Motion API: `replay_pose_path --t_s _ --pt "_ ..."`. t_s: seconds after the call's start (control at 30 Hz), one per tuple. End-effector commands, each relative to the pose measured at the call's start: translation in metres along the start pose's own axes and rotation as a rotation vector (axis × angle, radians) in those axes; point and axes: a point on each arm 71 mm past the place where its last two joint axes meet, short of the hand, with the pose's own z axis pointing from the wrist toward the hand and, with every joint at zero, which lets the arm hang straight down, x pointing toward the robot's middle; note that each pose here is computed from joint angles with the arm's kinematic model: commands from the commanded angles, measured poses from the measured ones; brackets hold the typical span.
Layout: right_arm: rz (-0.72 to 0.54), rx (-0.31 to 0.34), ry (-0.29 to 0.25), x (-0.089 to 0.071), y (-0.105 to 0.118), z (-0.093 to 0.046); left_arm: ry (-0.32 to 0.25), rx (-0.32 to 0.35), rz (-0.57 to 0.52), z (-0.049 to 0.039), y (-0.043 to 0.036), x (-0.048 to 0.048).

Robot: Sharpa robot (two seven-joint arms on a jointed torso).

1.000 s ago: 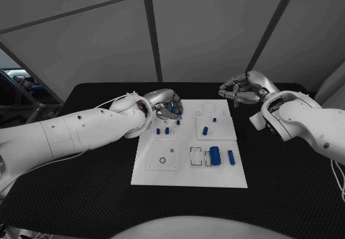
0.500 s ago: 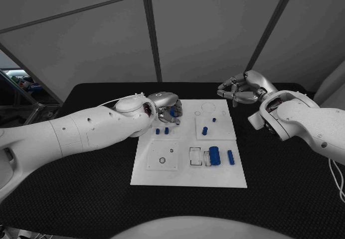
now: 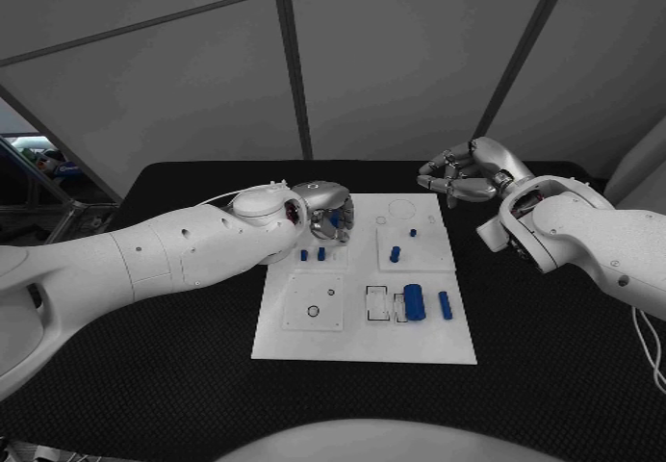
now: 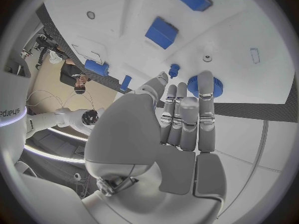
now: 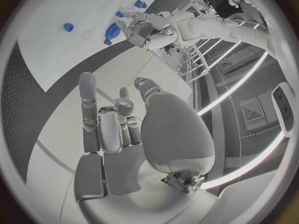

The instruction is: Assemble the parts on the task board

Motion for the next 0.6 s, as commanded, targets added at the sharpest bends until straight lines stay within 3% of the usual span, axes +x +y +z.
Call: replay_pose_path --t_s 0.03,0.6 --pt "0.000 -0.011 0.004 0.0004 0.0021 0.0003 0.022 -0.005 0.018 0.0015 0.0000 0.0018" --pt "-0.002 -0.011 0.005 0.0005 0.0023 0.0001 0.052 -0.010 0.020 0.0025 -0.0008 0.0052"
